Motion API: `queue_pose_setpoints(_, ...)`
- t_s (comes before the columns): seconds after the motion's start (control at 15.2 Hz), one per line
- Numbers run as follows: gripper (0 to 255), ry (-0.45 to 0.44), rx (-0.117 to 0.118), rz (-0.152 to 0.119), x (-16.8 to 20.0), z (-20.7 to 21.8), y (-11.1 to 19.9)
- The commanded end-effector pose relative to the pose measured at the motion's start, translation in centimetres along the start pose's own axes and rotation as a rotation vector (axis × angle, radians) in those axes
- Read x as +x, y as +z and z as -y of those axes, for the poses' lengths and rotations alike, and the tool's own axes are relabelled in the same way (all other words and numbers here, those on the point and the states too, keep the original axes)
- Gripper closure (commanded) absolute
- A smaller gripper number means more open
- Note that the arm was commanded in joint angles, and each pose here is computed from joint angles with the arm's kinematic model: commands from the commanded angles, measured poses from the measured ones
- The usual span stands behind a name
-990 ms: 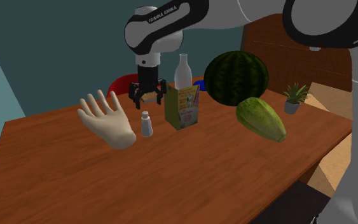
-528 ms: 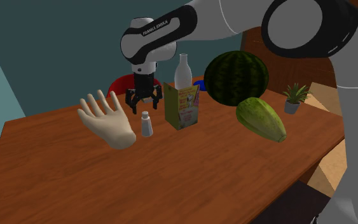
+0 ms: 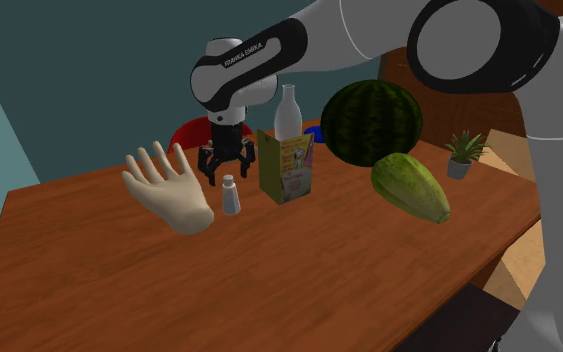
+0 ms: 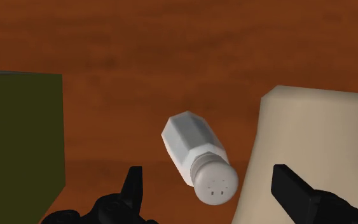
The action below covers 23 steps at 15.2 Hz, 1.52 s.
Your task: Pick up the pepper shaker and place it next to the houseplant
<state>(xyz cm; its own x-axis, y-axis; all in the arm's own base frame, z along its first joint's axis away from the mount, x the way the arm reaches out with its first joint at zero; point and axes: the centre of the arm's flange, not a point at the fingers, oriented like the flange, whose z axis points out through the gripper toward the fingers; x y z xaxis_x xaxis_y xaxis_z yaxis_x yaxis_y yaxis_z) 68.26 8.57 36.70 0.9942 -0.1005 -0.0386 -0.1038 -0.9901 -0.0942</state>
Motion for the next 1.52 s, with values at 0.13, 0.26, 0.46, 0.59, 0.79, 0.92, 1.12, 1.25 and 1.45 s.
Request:
queue_pose_setpoints(0.13,255,0.0,0.0,0.0,0.0,0.0,0.0)
queue_pose_setpoints(0.26,255,0.0,0.0,0.0,0.0,0.0,0.0)
queue_pose_setpoints(0.46,255,0.0,0.0,0.0,0.0,0.0,0.0)
queue_pose_setpoints(0.59,255,0.0,0.0,0.0,0.0,0.0,0.0)
queue_pose_setpoints(0.79,255,0.0,0.0,0.0,0.0,0.1,-0.5)
queue_pose_setpoints(0.92,255,0.0,0.0,0.0,-0.1,0.2,-1.6)
queue_pose_setpoints(1.12,255,0.0,0.0,0.0,-0.1,0.3,-3.1)
queue_pose_setpoints(1.25,255,0.0,0.0,0.0,-0.2,0.4,-4.2)
queue_pose_setpoints(1.45,255,0.0,0.0,0.0,-0.2,0.6,-5.8)
